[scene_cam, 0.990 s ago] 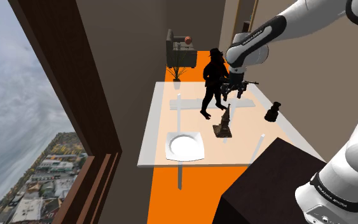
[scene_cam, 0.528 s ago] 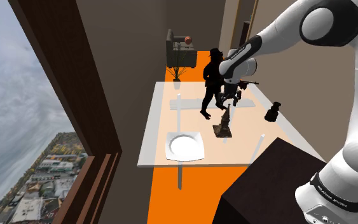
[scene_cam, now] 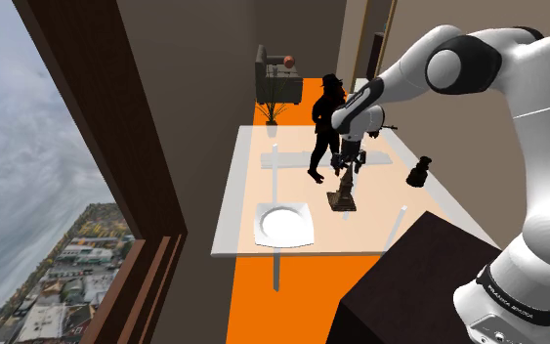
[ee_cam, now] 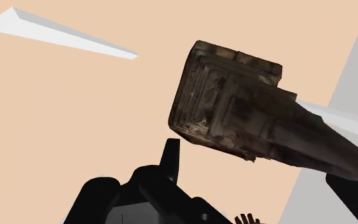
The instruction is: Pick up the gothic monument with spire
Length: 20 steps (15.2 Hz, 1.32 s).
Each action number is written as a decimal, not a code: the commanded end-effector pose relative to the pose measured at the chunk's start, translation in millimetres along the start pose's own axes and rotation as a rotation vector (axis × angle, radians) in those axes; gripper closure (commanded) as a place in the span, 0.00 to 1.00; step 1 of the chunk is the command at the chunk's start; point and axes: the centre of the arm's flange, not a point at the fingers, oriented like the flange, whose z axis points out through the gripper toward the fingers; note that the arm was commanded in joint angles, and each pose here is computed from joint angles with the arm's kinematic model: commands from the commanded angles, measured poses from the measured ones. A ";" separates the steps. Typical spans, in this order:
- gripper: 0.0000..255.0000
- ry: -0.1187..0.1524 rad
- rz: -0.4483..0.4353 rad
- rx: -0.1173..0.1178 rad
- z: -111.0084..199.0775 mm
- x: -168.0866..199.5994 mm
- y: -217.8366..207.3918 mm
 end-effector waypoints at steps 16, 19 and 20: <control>1.00 0.000 0.000 0.000 28.7 4.8 0.7; 1.00 0.000 0.000 0.000 13.2 2.1 0.2; 1.00 0.000 0.000 0.000 7.9 1.3 0.0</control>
